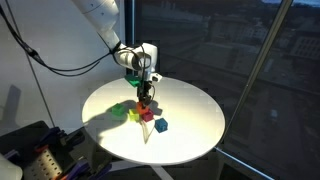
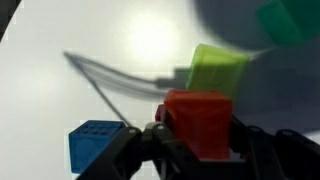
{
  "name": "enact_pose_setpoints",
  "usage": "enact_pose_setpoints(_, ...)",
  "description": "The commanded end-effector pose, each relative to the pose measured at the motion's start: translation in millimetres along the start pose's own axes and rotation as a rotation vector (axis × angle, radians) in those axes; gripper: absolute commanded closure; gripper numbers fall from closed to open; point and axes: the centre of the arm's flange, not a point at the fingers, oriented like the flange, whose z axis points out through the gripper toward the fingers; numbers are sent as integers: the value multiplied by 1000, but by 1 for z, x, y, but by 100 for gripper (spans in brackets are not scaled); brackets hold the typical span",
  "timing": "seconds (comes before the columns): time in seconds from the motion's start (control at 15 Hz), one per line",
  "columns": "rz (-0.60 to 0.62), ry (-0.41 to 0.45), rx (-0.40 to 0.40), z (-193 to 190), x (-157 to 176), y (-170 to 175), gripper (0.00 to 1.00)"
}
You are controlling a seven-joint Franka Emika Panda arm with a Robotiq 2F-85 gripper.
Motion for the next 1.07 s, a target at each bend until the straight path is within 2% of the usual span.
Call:
enact_pose_setpoints(0.0, -6, -6, 12, -6, 4, -1, 75)
enact_pose_setpoints(1.0, -17, -8, 17, -6, -6, 2, 75)
